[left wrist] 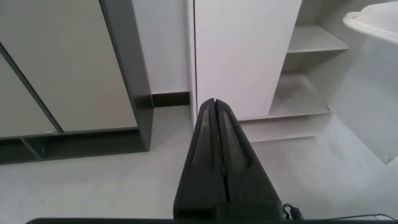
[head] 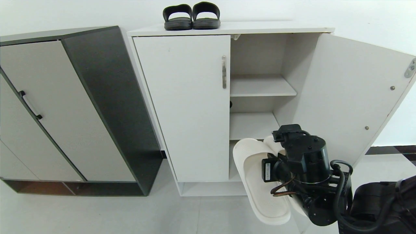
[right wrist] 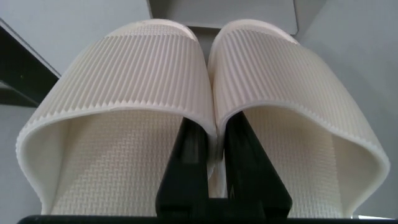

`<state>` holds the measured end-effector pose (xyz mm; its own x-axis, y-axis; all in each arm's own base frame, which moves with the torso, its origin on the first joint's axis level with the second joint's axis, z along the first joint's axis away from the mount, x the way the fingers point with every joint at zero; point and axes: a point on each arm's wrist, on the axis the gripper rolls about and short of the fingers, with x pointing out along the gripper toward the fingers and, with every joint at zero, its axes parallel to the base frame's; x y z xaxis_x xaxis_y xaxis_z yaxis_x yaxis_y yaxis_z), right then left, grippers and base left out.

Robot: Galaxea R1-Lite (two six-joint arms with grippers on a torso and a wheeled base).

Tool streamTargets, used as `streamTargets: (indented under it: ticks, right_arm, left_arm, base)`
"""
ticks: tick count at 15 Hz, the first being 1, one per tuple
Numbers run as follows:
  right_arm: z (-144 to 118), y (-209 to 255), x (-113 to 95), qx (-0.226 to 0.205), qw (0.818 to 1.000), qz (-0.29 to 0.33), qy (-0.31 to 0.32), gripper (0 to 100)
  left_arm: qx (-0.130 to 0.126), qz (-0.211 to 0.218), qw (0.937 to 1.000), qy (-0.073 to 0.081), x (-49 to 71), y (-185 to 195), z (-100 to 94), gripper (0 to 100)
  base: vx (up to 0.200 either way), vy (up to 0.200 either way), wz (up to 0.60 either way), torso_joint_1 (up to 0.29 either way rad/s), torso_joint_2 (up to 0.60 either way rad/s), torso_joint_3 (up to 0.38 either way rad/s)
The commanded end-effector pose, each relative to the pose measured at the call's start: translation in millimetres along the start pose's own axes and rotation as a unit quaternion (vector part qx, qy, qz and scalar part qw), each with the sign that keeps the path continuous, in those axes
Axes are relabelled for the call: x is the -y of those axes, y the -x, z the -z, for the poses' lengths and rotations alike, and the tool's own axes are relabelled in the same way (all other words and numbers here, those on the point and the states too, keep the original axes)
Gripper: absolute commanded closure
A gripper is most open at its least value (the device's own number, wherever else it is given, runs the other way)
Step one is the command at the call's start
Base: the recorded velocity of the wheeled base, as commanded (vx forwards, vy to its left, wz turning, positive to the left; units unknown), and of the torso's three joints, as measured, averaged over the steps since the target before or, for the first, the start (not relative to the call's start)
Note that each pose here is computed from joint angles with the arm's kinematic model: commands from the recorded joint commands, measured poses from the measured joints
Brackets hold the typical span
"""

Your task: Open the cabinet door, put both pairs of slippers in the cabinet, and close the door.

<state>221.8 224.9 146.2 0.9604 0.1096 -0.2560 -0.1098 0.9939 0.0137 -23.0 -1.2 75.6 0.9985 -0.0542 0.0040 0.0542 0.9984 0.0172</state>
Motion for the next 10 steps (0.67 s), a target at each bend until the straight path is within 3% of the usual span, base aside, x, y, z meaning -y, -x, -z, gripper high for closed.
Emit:
streamTargets:
  ticks: [1, 5, 9, 10]
  right_arm:
    - [-7, -1, -2, 0.011, 1.000, -0.003, -0.007, 100]
    - [-22, -9, -12, 0.033, 0.999, -0.007, -0.027, 100]
    - [-21, -13, -15, 0.034, 0.999, 0.003, -0.026, 100]
    - [-21, -13, -15, 0.034, 0.999, 0.002, -0.026, 100]
  left_arm:
    - [-0.001, 0.000, 1.0000, 0.000, 0.0, 0, 0.0, 100]
    - [-0.001, 0.000, 1.0000, -0.001, 0.0, 0, 0.0, 100]
    - [-0.001, 0.000, 1.0000, -0.001, 0.0, 0, 0.0, 100]
    - [-0.001, 0.000, 1.0000, -0.001, 0.0, 0, 0.0, 100]
  base:
    - [0.000, 0.000, 0.00, 0.000, 0.00, 0.000]
    - [0.000, 0.000, 0.00, 0.000, 0.00, 0.000]
    - [0.000, -0.200, 0.00, 0.005, 0.00, 0.002]
    - [0.000, 0.000, 0.00, 0.000, 0.00, 0.000]
